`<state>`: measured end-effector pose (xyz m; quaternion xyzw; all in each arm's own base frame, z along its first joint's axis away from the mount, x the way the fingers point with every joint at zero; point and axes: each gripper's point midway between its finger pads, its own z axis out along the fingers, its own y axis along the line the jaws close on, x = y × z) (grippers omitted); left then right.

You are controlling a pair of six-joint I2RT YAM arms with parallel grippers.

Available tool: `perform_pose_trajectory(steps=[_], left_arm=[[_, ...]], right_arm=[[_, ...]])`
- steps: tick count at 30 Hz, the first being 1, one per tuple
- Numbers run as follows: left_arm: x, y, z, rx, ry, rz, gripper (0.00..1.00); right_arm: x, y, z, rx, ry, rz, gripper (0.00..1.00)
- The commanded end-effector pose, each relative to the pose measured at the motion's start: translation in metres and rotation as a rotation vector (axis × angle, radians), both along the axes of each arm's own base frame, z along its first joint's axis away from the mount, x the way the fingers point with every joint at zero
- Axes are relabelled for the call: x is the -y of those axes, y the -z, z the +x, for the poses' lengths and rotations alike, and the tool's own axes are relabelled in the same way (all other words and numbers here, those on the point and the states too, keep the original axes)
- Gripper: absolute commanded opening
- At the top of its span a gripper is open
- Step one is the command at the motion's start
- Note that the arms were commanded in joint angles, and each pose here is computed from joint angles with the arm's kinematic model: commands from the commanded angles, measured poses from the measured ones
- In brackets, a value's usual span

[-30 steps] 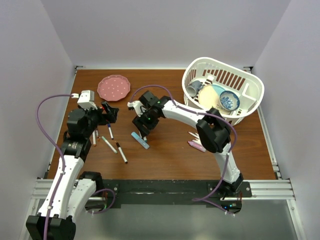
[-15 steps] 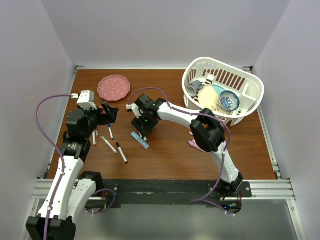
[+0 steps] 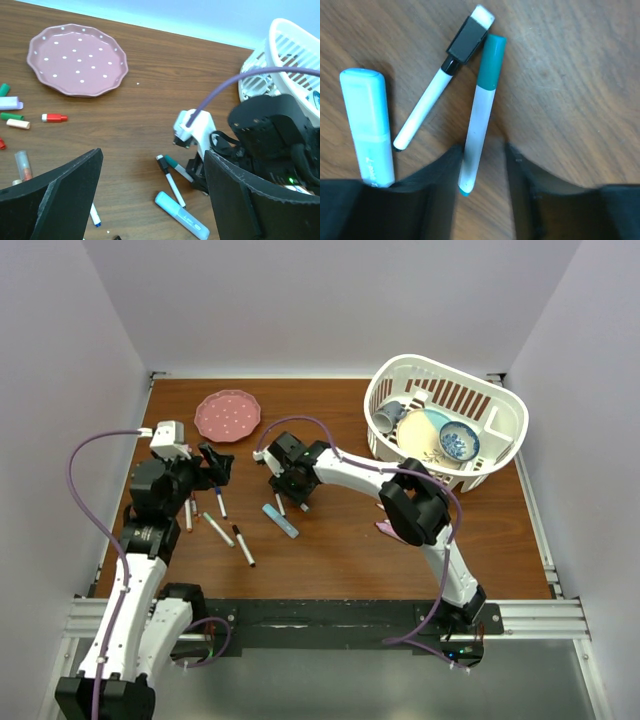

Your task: Open the pen caps

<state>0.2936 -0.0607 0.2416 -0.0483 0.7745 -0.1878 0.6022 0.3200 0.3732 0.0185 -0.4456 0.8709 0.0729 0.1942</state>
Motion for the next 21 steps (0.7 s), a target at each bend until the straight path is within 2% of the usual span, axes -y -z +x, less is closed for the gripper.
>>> perform_pose_trajectory(steps=[1, 2, 4, 5, 9, 11, 13, 15, 16, 18, 19, 21], left_arm=[[-0.016, -0.007, 0.01, 0.033, -0.016, -0.023, 0.88], [-0.016, -0.005, 0.011, 0.026, -0.008, -0.046, 0.88], [-0.012, 0.004, 0.015, 0.001, 0.031, -0.084, 0.92], [-0.008, 0.008, 0.016, -0.015, 0.053, -0.106, 0.99], [0.029, 0.031, 0.021, -0.098, 0.271, -0.231, 1.0], [0.041, 0.036, 0.019, -0.124, 0.321, -0.333, 1.0], [0.057, 0.041, 0.015, -0.117, 0.374, -0.38, 1.0], [0.082, 0.044, 0.011, -0.133, 0.406, -0.427, 1.0], [0.091, 0.042, 0.009, -0.149, 0.406, -0.47, 1.0], [0.108, 0.041, 0.007, -0.125, 0.413, -0.521, 0.99], [0.114, 0.038, 0.005, -0.133, 0.404, -0.598, 0.98], [0.121, 0.031, 0.003, -0.064, 0.387, -0.683, 0.97]], right_arm=[[0.039, 0.036, 0.0, 0.014, -0.002, -0.167, 0.31], [0.04, 0.039, -0.003, -0.003, -0.01, -0.163, 0.19], [0.042, 0.038, -0.002, -0.017, -0.008, -0.149, 0.07], [0.044, 0.037, -0.001, -0.018, -0.006, -0.147, 0.0], [0.047, 0.011, -0.002, -0.026, -0.036, -0.067, 0.0], [0.048, -0.013, -0.007, -0.015, -0.068, -0.012, 0.0], [0.049, -0.044, -0.009, 0.001, -0.084, 0.079, 0.0], [0.063, -0.055, -0.013, -0.032, -0.086, 0.145, 0.0], [0.055, -0.067, -0.029, -0.103, -0.154, 0.258, 0.0], [0.071, -0.093, -0.038, -0.147, -0.187, 0.413, 0.0], [0.067, -0.107, -0.051, -0.2, -0.24, 0.522, 0.0], [0.08, -0.126, -0.059, -0.183, -0.245, 0.631, 0.0]])
